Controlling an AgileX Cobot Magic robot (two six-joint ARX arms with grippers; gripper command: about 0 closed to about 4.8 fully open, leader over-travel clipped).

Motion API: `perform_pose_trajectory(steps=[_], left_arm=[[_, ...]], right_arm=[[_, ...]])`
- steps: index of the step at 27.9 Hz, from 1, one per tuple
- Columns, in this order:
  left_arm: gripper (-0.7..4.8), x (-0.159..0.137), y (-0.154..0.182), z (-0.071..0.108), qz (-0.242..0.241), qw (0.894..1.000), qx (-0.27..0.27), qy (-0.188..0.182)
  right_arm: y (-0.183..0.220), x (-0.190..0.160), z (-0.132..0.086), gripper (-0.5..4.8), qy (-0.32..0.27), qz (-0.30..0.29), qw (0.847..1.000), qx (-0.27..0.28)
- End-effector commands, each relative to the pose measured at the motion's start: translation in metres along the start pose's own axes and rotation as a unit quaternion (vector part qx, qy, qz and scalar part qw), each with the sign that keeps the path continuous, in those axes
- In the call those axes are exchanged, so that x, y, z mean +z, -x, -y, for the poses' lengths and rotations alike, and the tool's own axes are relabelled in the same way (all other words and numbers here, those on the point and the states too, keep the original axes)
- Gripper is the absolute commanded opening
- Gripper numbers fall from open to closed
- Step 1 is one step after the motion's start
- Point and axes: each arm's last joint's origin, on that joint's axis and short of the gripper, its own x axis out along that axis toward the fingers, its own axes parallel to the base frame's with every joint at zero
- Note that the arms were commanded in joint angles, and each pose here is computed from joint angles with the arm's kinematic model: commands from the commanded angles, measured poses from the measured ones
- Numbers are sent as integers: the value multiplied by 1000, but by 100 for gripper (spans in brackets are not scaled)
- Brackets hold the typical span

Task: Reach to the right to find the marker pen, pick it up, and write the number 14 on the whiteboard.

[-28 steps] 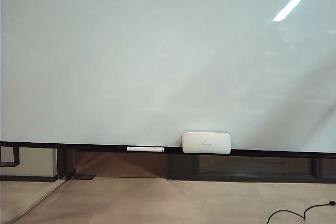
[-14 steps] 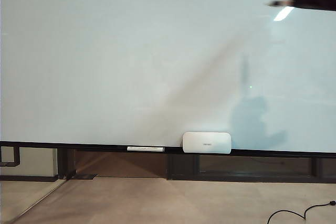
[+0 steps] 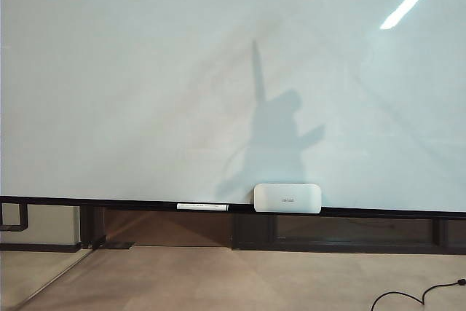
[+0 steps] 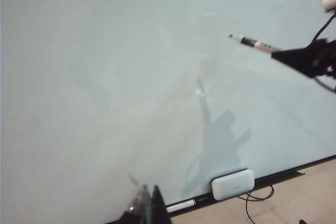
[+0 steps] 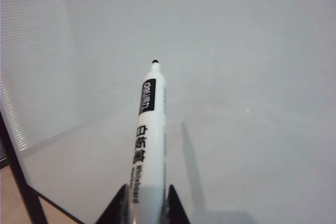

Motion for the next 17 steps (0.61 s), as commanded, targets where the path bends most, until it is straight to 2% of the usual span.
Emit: perform_pose_trajectory(steps=[1, 4, 8, 14, 17], left_arm=[[-6, 3, 1, -1, 9, 1000, 3, -4], [-6, 4, 1, -1, 11, 1000, 1, -12], [-6, 7, 2, 1, 22, 999, -35, -19], [-6, 8, 2, 1, 24, 999, -35, -23], [-6, 9, 2, 0, 30, 999, -34, -23]], right_arm=[[-15, 5, -3, -1, 0, 10, 1000, 1], [-25, 6, -6, -1, -1, 9, 1000, 6], [-34, 12, -11, -1, 6, 11, 1000, -11], [-39, 21, -13, -1, 35, 26, 998, -50], [-47, 24, -13, -1, 36, 30, 998, -49]])
